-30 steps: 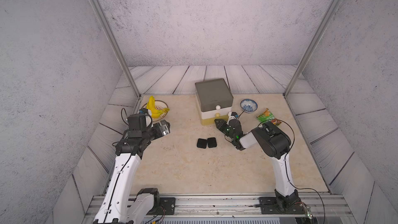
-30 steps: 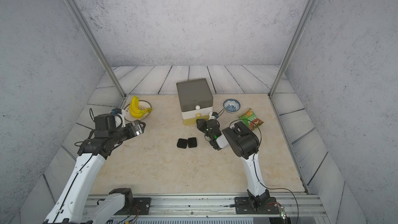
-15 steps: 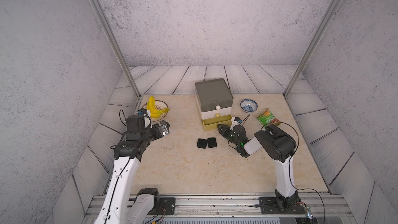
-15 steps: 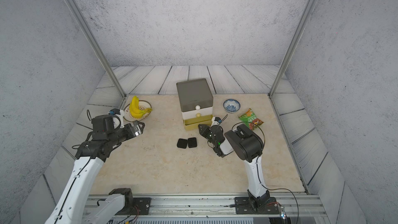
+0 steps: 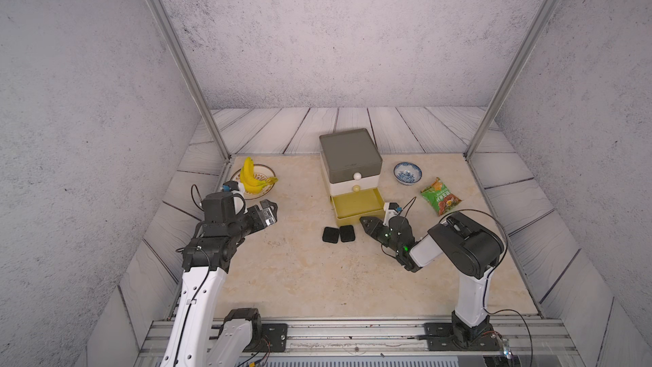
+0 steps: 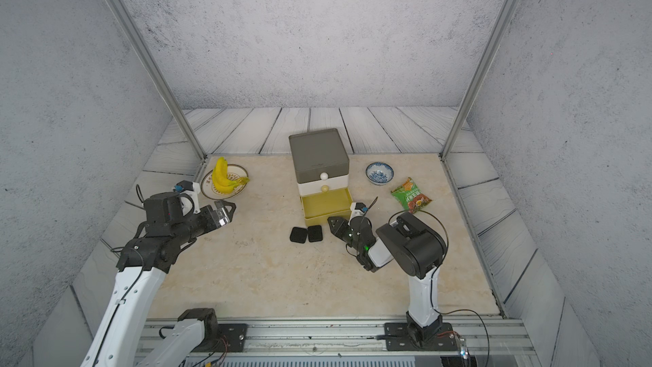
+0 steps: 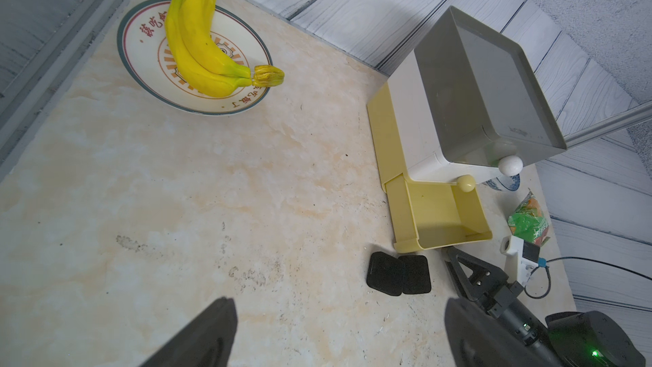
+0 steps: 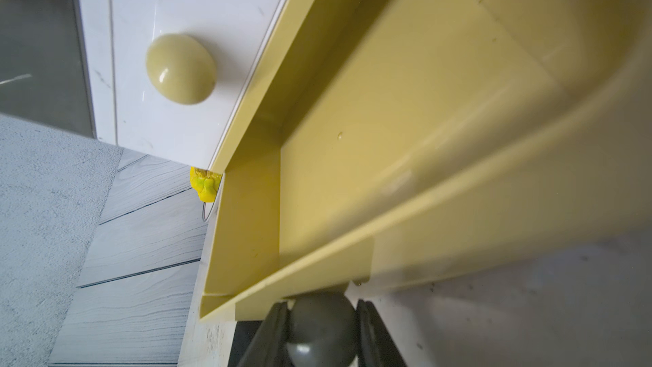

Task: Place the brooch boxes into the drawer by color
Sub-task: Open the drawer in the storage box.

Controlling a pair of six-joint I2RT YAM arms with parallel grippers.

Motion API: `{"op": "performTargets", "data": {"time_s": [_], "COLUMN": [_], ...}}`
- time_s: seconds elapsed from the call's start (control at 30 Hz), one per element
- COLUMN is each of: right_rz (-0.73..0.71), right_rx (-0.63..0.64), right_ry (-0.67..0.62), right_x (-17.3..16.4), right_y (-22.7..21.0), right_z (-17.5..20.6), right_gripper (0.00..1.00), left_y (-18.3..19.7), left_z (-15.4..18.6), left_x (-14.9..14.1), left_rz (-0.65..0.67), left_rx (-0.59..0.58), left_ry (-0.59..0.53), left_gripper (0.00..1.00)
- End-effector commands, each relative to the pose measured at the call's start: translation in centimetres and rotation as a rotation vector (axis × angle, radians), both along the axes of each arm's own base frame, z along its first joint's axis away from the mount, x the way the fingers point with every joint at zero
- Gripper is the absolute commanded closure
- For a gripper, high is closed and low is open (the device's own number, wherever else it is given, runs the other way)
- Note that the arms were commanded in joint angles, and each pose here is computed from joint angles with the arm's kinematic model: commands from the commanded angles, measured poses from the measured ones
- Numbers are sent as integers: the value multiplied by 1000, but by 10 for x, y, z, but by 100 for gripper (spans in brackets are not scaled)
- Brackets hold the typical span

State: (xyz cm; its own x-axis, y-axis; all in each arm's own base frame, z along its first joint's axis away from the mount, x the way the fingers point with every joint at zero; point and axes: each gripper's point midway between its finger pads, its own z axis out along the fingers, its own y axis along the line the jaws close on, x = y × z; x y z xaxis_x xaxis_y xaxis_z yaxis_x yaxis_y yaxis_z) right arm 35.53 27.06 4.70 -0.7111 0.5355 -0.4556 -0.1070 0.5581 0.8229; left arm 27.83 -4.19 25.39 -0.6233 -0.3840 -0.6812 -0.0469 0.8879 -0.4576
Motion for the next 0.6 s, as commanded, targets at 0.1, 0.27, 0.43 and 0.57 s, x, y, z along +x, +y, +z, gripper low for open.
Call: {"op": "performTargets", "data": {"time_s": [0.1, 0.27, 0.43, 0.57], "right_rz": [43, 29, 42, 77], "right_rx": [1, -14, -42, -140], "right_ry": [-26, -32, -63, -92], "right_x": [-15, -18, -21, -28], "right_y": [7, 1, -1, -3], "right_z": [10, 10, 23, 35], "right_gripper": [76, 56, 42, 35], "left_y": [-2, -4, -3, -5], "left_z": [8, 5, -3, -2], "left_x": [-4, -6, -5, -3], "left_rz": [0, -7, -3, -5], "left_rx": [-35, -39, -43, -57], "left_ry": [-14, -4, 18, 17], "left_gripper": [2, 2, 2, 2]}}
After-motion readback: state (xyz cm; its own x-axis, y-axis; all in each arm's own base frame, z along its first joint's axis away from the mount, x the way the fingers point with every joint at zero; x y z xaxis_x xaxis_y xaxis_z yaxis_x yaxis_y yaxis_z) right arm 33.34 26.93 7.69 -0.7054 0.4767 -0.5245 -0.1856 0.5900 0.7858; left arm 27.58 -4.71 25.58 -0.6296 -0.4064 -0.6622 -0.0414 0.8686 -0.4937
